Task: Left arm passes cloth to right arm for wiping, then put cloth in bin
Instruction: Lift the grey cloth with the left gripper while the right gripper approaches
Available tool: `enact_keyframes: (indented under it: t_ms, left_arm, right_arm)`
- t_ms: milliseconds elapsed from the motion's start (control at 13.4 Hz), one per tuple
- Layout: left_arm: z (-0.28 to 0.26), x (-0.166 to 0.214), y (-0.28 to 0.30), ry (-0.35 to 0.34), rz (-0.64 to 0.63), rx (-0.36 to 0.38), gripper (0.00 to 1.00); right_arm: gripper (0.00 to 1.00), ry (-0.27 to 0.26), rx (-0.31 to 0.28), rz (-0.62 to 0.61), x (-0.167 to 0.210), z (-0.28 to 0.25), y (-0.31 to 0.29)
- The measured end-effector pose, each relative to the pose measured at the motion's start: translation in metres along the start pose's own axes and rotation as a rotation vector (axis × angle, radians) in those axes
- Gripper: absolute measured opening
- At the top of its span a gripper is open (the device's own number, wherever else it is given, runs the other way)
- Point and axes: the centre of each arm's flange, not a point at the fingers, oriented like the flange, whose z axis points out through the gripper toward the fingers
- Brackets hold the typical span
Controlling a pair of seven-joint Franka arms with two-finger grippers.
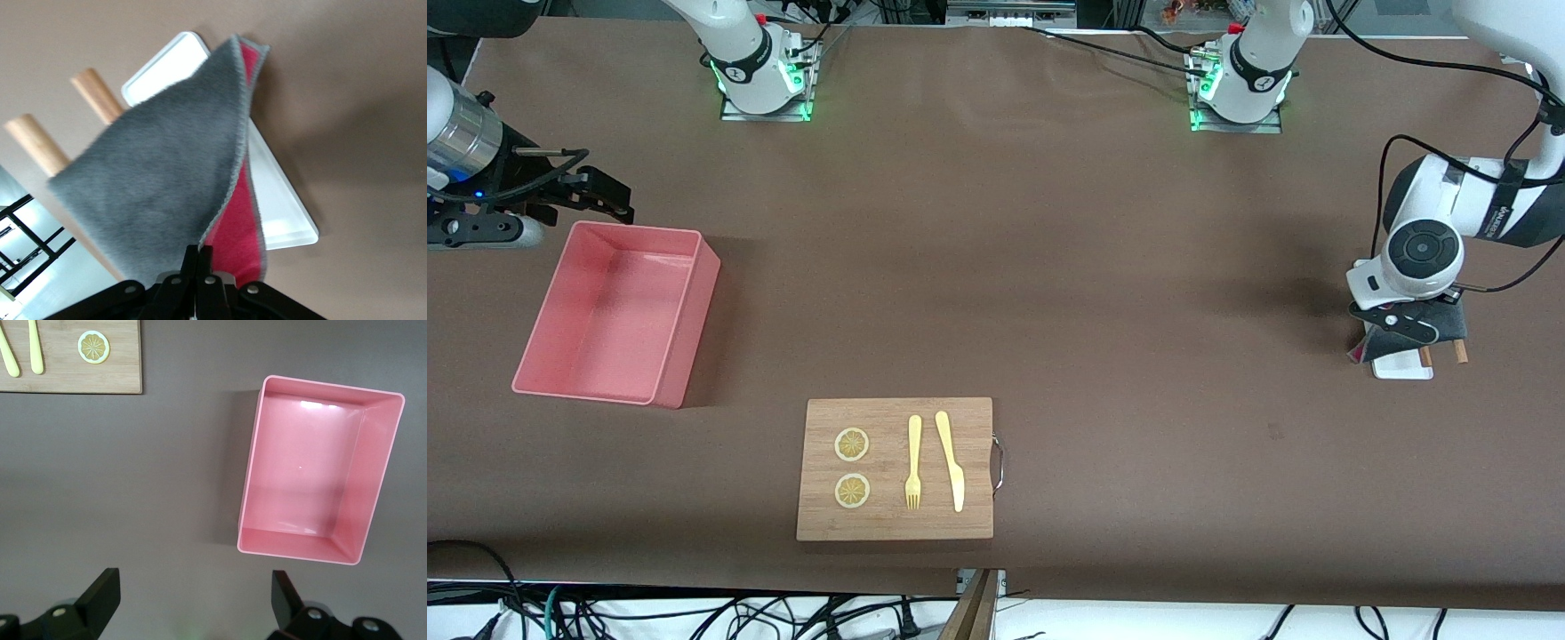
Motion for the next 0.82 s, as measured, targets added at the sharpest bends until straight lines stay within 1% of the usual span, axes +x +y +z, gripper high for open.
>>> enact_keyframes:
  t_ms: [149, 298, 373, 447, 522, 596, 671, 820]
  left_arm:
    - [-0.024, 0.004, -0.006, -0.012, -0.017, 0.004, 0.01]
    - [-0.07, 0.013, -0.008, -0.026, -0.039, -0.007, 0.01]
    - [-0.096, 0.017, -0.009, -0.026, -0.052, -0.02, 0.01]
    - [-0.12, 0.019, -0.009, -0.024, -0.069, -0.048, 0.01]
    - [-0.14, 0.02, -0.009, -0.016, -0.091, -0.098, 0.01]
    - [-0.156, 0.02, -0.01, -0.003, -0.115, -0.165, 0.01]
    - [-0.171, 0.02, -0.012, 0.015, -0.139, -0.237, 0.01]
    - [-0.2, 0.015, -0.018, 0.041, -0.175, -0.377, 0.01]
  right_arm:
    - [1.0, 0.004, 0.0, -0.001, 0.0, -0.001, 0.0]
    - [1.0, 0.035, 0.001, -0.004, 0.003, -0.004, -0.002]
    - [1.0, 0.046, 0.002, -0.007, 0.004, -0.006, -0.004]
    - [1.0, 0.049, 0.002, -0.008, 0.004, -0.006, -0.005]
    - [1.0, 0.05, 0.002, -0.007, 0.005, -0.006, -0.004]
    - [1.0, 0.046, 0.002, -0.005, 0.006, -0.004, -0.003]
    - [1.0, 0.033, 0.002, -0.003, 0.01, 0.003, -0.002]
    - [1.0, -0.012, 0.0, -0.006, 0.023, 0.028, -0.003]
